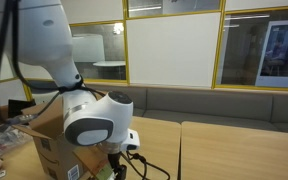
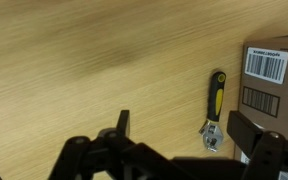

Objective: Put the green ball, masking tape and pliers inside the brown box

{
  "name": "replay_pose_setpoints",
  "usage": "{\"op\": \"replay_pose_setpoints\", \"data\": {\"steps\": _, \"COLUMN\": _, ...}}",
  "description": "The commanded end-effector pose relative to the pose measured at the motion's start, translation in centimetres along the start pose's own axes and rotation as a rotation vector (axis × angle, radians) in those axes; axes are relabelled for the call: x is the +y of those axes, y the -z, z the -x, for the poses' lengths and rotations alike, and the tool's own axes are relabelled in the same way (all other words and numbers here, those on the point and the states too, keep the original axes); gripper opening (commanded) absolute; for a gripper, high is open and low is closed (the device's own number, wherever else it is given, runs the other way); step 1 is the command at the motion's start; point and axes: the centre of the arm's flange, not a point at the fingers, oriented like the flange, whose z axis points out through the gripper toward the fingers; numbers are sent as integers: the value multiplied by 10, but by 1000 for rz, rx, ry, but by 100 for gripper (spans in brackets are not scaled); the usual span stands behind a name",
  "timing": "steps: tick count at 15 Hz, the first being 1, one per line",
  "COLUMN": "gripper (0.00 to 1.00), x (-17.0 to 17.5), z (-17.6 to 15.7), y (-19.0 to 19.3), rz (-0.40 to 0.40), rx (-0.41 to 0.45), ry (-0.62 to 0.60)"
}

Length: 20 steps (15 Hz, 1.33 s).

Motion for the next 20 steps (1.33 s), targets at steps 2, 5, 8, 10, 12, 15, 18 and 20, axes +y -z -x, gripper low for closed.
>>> {"op": "replay_pose_setpoints", "data": {"steps": 2, "gripper": 100, "x": -10, "z": -48, "y": -44, "rz": -20, "rx": -7, "ry": 54}}
{"op": "replay_pose_setpoints", "data": {"steps": 5, "gripper": 100, "x": -22, "z": -66, "y": -64, "rz": -15, "rx": -20, "ry": 77}}
{"op": "replay_pose_setpoints", "data": {"steps": 8, "gripper": 100, "x": -38, "z": -80, "y": -76, "rz": -27, "rx": -23, "ry": 89}}
{"op": "replay_pose_setpoints", "data": {"steps": 10, "gripper": 100, "x": -49, "z": -85, "y": -80, "rz": -44, "rx": -22, "ry": 95}}
{"op": "replay_pose_setpoints", "data": {"steps": 12, "gripper": 100, "x": -63, "z": -89, "y": -83, "rz": -67, "rx": -26, "ry": 100}}
{"op": "replay_pose_setpoints", "data": {"steps": 15, "gripper": 100, "x": -86, "z": -91, "y": -81, "rz": -112, "rx": -30, "ry": 103}}
{"op": "replay_pose_setpoints", "data": {"steps": 18, "gripper": 100, "x": -105, "z": -88, "y": -78, "rz": -158, "rx": -33, "ry": 94}}
{"op": "replay_pose_setpoints", "data": {"steps": 20, "gripper": 100, "x": -115, "z": -85, "y": -78, "rz": -180, "rx": -40, "ry": 90}}
